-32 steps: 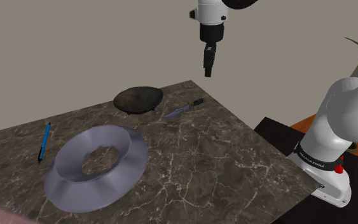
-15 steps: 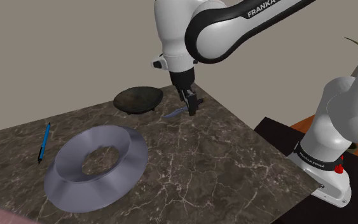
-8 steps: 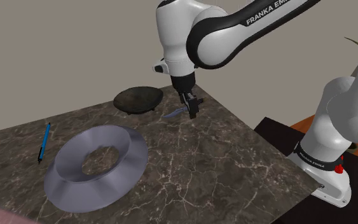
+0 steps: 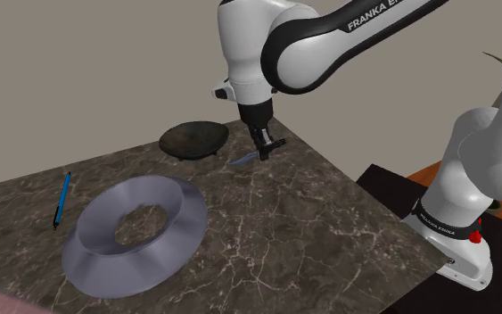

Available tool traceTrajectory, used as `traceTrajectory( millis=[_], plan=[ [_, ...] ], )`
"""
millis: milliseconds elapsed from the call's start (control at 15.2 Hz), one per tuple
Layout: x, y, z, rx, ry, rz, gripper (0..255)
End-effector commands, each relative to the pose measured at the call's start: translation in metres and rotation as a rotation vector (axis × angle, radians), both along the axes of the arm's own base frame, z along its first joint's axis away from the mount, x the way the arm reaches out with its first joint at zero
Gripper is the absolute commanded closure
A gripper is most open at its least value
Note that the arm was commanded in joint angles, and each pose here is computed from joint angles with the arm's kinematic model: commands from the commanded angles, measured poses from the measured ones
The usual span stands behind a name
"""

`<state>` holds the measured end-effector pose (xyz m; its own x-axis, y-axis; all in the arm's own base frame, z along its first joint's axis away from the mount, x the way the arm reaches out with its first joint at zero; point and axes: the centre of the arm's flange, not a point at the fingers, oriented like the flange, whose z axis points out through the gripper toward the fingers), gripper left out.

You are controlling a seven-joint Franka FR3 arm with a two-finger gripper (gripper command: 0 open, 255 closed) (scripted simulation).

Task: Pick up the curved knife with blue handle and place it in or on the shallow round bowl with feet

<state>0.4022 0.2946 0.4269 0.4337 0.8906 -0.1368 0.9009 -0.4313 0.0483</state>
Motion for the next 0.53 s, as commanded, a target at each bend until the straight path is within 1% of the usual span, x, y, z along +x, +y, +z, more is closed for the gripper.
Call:
traceTrajectory(
  millis=[0, 198, 462],
  plan=[
    [0.001, -0.002, -0.006, -0.005, 0.009, -0.004, 255],
    [0.001, -0.005, -0.007, -0.005, 0.009, -0.004, 255],
    [0.001, -0.005, 0.014, -0.005, 0.009, -0.004, 255]
  ],
)
